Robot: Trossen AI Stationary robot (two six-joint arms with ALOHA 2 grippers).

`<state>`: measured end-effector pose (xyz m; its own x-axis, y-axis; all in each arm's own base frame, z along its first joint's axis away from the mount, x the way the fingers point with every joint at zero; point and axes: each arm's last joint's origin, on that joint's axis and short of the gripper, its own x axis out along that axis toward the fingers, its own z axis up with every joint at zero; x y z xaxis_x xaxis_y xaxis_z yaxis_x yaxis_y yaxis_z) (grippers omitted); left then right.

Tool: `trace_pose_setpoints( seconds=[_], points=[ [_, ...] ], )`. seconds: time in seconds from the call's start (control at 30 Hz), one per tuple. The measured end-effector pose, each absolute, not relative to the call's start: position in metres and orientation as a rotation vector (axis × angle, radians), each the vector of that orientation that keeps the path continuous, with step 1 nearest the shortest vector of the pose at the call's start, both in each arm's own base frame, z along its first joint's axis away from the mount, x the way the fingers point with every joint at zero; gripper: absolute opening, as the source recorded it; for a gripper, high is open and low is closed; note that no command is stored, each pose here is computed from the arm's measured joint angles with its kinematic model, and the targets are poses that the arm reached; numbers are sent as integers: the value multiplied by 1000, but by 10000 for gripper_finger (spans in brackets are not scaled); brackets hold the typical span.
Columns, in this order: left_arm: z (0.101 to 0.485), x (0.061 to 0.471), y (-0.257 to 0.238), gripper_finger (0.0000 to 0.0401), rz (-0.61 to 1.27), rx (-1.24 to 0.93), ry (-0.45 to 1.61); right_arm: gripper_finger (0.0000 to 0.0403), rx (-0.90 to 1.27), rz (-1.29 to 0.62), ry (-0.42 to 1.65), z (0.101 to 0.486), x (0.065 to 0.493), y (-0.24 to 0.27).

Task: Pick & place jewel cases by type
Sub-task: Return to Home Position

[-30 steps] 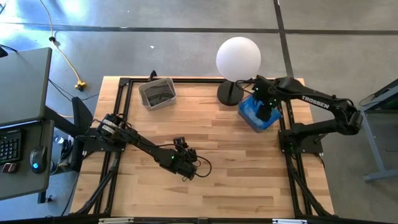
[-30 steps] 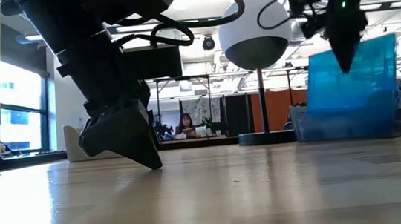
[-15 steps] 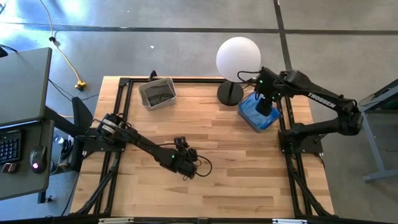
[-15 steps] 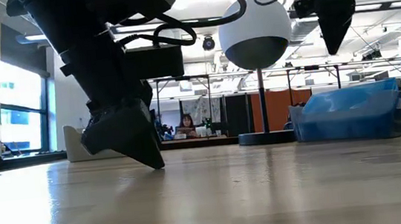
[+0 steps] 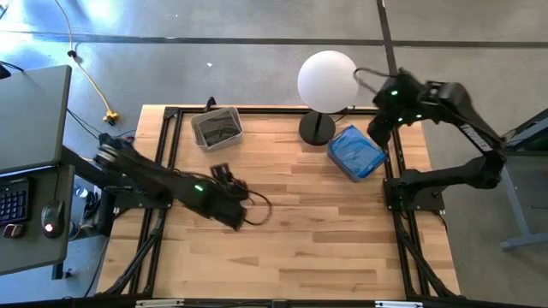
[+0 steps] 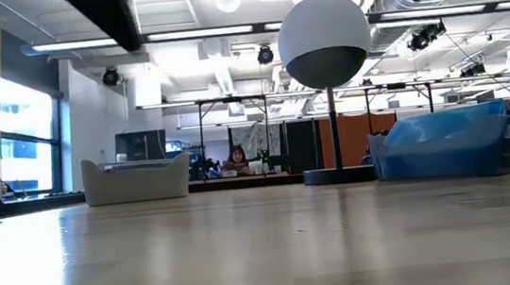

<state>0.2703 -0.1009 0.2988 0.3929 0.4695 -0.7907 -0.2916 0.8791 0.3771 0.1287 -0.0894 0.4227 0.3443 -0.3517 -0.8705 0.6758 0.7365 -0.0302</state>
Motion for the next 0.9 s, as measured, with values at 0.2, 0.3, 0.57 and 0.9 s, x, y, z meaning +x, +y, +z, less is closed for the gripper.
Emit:
trace_pose_setpoints(
  seconds=[0.2,0.3,0.57,0.9],
  points=[
    [361,217,-77,241,521,75,937,181,232,-632,817,441,115,-80],
    [375,183,-61,241,611,-41,857,181,219,-473,752,436,108,-70],
    [328,125,-35,241,696,-164,617,181,91,54,297,384,96,-44],
    [251,72,-10,241,596,-431,271,181,87,12,100,304,67,-25]
  ],
)
